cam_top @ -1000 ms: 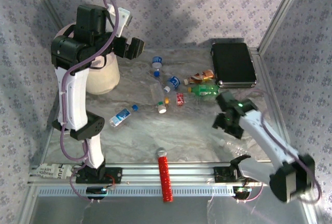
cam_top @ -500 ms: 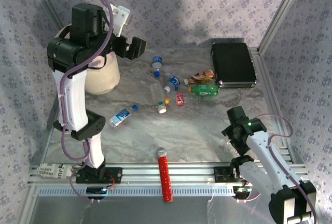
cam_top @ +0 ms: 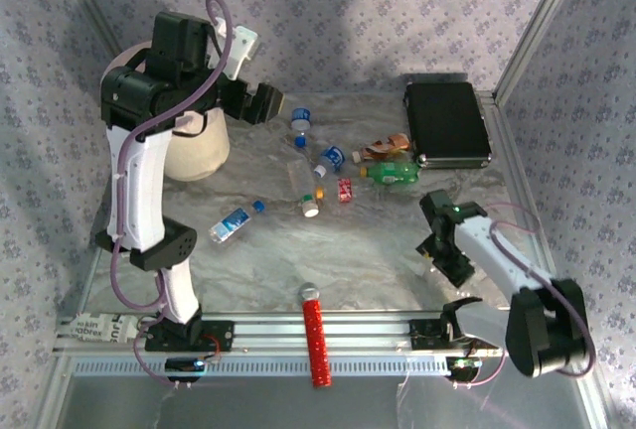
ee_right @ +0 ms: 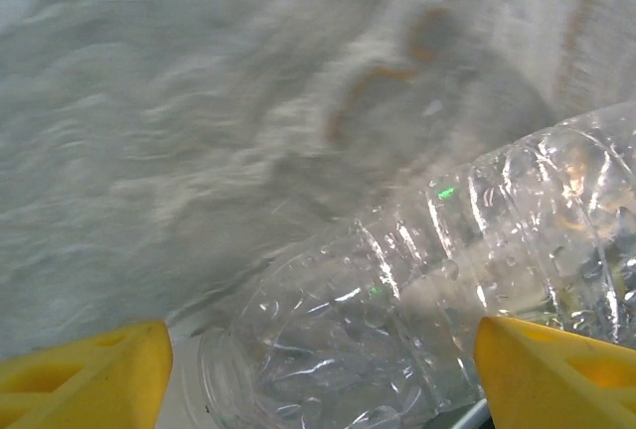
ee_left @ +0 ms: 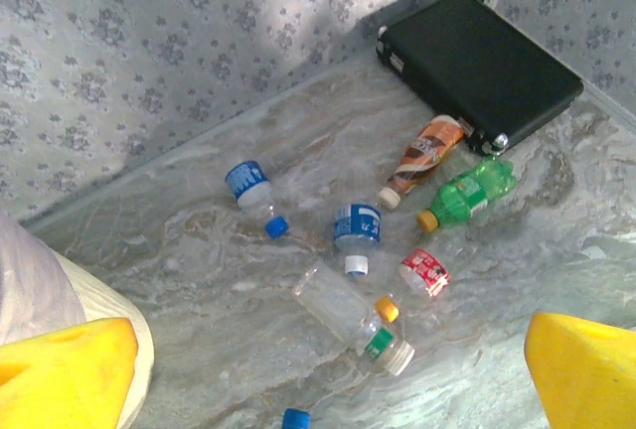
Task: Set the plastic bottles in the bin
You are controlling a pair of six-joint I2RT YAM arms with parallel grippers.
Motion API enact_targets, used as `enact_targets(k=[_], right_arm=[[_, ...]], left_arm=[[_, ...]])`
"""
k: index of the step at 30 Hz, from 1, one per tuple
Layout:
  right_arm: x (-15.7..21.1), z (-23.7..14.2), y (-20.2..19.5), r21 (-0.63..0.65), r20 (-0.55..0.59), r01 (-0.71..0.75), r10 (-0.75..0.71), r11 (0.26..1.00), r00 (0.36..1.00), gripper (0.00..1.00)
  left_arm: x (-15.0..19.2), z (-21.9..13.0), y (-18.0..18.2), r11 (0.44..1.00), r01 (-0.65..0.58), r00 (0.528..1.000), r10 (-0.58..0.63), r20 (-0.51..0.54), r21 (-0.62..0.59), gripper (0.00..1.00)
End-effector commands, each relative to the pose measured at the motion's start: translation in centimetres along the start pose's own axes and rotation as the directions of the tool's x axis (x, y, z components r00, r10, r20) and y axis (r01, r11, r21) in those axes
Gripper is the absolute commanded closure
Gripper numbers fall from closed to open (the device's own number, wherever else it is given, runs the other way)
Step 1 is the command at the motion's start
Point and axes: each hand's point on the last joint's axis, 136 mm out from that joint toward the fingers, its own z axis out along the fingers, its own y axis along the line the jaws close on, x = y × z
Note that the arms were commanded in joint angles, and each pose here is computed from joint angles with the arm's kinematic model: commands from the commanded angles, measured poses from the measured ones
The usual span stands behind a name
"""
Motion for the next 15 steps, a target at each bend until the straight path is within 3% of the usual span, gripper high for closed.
enact_targets(k=[1, 6, 8, 10, 15], right_arm=[[-0.5, -0.5, 6.4, -0.164, 0.024, 0.111, -0.109, 0.98, 0.994, 0.19], [0.3, -1.4, 10.6, -0.164, 0.041, 0.289, -0.286, 0.943, 0.957, 0.19], [0.3, -2.5, 11.7, -0.155, 0.065, 0.347, -0.341, 0.925, 0.938, 0.18], [0.1, -3.7, 12.0, -0.149, 0.086, 0.36, -0.351, 0.921, 0.932, 0.17], [-0.1, -4.4, 10.3, -0.128, 0.052, 0.307, -0.303, 0.943, 0.952, 0.14]], left_arm=[[0.6, -0.3, -0.3, 1.0, 0.011, 1.0, -0.011, -0.02, 0.008, 0.0], [0.7, 0.6, -0.3, 1.0, 0.004, 1.0, -0.004, -0.007, -0.012, 0.0], [0.4, 0.6, -0.3, 1.0, 0.017, 0.992, -0.015, 0.124, -0.015, 0.0], [2.2, 0.8, 0.5, 0.998, 0.059, 0.985, -0.053, 0.165, -0.033, 0.0], [5.0, 0.0, 1.6, 0.991, 0.124, 0.986, -0.118, 0.114, -0.049, 0.0]])
